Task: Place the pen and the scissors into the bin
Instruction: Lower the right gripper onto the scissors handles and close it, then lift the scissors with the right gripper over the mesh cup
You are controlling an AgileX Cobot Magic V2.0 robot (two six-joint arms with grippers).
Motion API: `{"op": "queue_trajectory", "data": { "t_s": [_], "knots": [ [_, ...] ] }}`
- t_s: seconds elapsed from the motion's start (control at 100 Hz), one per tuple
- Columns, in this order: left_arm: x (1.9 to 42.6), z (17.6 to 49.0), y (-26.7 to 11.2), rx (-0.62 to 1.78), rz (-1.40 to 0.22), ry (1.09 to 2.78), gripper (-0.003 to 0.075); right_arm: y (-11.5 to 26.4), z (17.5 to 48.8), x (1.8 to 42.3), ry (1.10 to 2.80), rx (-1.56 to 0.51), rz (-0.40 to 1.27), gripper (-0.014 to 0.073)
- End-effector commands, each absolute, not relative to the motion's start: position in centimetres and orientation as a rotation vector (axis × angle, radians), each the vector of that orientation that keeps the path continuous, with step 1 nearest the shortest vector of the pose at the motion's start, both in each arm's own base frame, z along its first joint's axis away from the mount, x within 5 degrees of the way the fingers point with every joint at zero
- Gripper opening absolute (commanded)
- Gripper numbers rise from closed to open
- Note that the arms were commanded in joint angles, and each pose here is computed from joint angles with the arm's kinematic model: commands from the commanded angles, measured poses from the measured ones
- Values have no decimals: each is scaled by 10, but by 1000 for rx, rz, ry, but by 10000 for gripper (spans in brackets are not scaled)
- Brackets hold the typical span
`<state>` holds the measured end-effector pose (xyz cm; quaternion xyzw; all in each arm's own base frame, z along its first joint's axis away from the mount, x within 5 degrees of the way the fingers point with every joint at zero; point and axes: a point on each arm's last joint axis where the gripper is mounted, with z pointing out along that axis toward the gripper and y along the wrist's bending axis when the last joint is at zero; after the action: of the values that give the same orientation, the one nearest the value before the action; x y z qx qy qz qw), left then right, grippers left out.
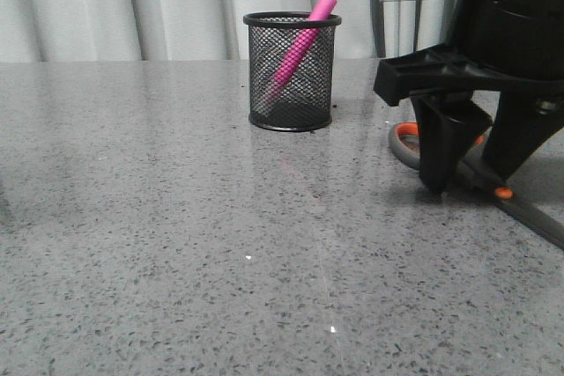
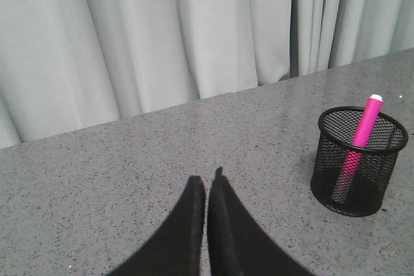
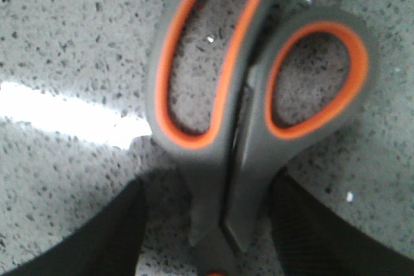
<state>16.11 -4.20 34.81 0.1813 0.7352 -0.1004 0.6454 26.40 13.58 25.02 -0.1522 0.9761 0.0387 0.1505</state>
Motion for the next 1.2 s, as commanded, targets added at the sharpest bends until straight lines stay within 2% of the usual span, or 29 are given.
{"op": "queue_trajectory", "data": {
  "t_s": [0.0,0.25,0.37,0.61,0.82,0.98,1.19],
  "knots": [
    [160,360,-40,370,-230,1631,-19,136,261,268,2731,-436,110,382],
    [160,360,-40,371,-229,1631,-19,136,255,271,2747,-433,93,370],
    [160,360,-40,370,-224,1631,-19,135,255,271,2756,-444,71,253],
    [160,360,-40,373,-220,1631,-19,129,254,270,2774,-487,-22,-77],
    [160,360,-40,373,-220,1631,-19,127,268,267,2706,-483,-7,-76],
    [160,360,-40,373,-220,1631,-19,121,311,248,2486,-426,133,-76],
    [160,360,-40,373,-220,1631,-19,107,369,209,1893,-341,370,-76]
  ]
}}
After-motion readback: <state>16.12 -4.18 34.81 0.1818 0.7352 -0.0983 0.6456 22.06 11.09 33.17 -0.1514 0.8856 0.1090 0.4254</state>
